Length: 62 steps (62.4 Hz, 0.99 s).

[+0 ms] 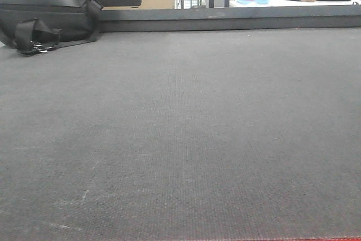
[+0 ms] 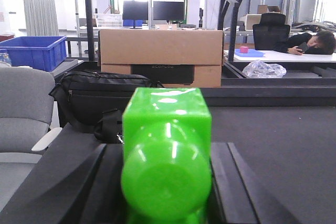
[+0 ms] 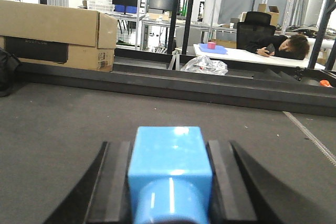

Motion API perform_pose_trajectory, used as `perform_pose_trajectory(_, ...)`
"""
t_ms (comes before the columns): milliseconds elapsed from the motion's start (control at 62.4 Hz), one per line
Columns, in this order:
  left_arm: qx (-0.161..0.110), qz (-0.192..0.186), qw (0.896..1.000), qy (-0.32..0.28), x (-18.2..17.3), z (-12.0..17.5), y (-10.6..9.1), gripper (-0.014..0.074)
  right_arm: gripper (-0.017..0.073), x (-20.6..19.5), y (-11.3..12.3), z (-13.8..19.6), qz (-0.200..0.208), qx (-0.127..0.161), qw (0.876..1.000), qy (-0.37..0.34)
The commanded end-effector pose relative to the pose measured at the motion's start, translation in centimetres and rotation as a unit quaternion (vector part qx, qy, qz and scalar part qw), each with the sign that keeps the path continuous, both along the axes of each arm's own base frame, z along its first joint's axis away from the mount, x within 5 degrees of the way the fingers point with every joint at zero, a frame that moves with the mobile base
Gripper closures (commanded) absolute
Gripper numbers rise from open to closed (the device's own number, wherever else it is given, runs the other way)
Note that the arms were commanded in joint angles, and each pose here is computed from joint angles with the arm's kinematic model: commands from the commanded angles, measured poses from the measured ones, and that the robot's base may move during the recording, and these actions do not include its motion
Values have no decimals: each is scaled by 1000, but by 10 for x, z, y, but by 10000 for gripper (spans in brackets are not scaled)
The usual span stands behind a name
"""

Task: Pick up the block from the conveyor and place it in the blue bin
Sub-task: 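Drive the base away from the conveyor toward the blue-bin shelving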

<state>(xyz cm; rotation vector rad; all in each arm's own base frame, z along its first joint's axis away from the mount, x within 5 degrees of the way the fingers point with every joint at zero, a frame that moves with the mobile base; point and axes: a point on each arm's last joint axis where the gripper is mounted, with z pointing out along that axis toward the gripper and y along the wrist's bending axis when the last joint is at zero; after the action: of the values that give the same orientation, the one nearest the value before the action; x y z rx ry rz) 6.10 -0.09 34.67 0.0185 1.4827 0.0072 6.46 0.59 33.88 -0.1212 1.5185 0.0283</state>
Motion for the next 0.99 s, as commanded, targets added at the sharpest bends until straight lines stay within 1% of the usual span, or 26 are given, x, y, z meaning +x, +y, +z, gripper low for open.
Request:
perform_pose_trajectory(0,-2,-4,1000,-10,-2,2,0,705,721,-2,0,4,0,-4,1000,-17)
perform_pose_trajectory(978,-2,-4,1000,-10,-2,2,0,705,721,-2,0,4,0,-4,1000,-17)
